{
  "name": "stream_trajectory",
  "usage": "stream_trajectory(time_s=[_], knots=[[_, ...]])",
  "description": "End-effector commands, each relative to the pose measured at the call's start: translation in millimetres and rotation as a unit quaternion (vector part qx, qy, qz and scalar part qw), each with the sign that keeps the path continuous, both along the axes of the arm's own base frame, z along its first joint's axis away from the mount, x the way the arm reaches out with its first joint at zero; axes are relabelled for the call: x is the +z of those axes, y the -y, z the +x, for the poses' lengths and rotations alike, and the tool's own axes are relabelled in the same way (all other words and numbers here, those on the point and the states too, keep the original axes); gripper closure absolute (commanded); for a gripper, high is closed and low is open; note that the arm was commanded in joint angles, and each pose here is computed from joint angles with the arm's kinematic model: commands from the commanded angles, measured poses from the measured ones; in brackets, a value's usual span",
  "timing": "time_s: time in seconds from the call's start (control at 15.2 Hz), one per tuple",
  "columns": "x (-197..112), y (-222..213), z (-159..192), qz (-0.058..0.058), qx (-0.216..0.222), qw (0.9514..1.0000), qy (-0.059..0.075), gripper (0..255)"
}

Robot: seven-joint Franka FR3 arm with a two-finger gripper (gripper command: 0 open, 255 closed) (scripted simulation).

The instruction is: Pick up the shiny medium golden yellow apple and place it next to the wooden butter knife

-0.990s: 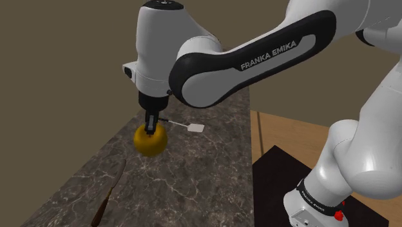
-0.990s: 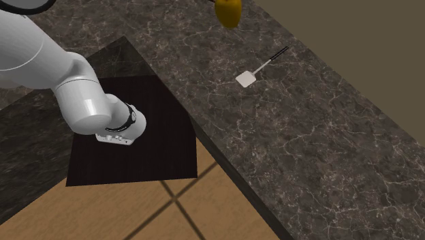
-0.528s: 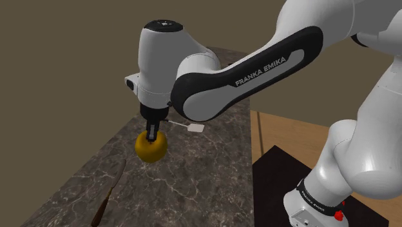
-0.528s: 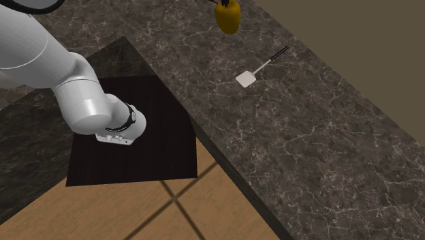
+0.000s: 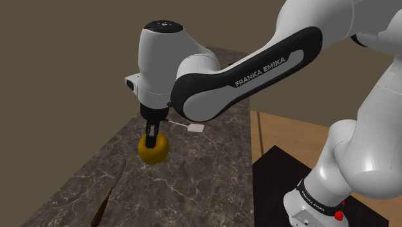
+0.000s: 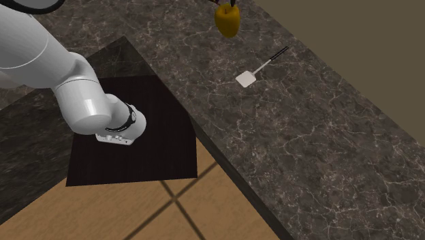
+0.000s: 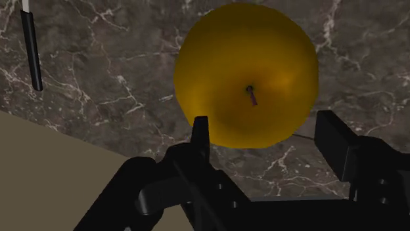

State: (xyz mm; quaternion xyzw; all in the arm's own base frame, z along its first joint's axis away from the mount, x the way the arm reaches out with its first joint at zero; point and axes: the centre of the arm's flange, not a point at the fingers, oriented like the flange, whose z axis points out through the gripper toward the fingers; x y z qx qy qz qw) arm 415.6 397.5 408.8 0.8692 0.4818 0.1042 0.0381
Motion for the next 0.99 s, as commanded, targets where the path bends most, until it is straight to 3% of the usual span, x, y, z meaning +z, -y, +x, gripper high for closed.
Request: stream_trajectory(time_s=[0.0, 0.2, 0.46, 0.92], knots=[[0.0, 0.0, 0.0, 0.0, 0.0, 1.0, 0.0, 0], [0.0, 0.0, 0.0, 0.0, 0.0, 1.0, 0.0, 0], [48.8, 1.7, -10.9, 0.0, 0.0, 1.0, 0.0, 0], [48.8, 1.7, -10.9, 0.0, 0.0, 1.0, 0.0, 0]])
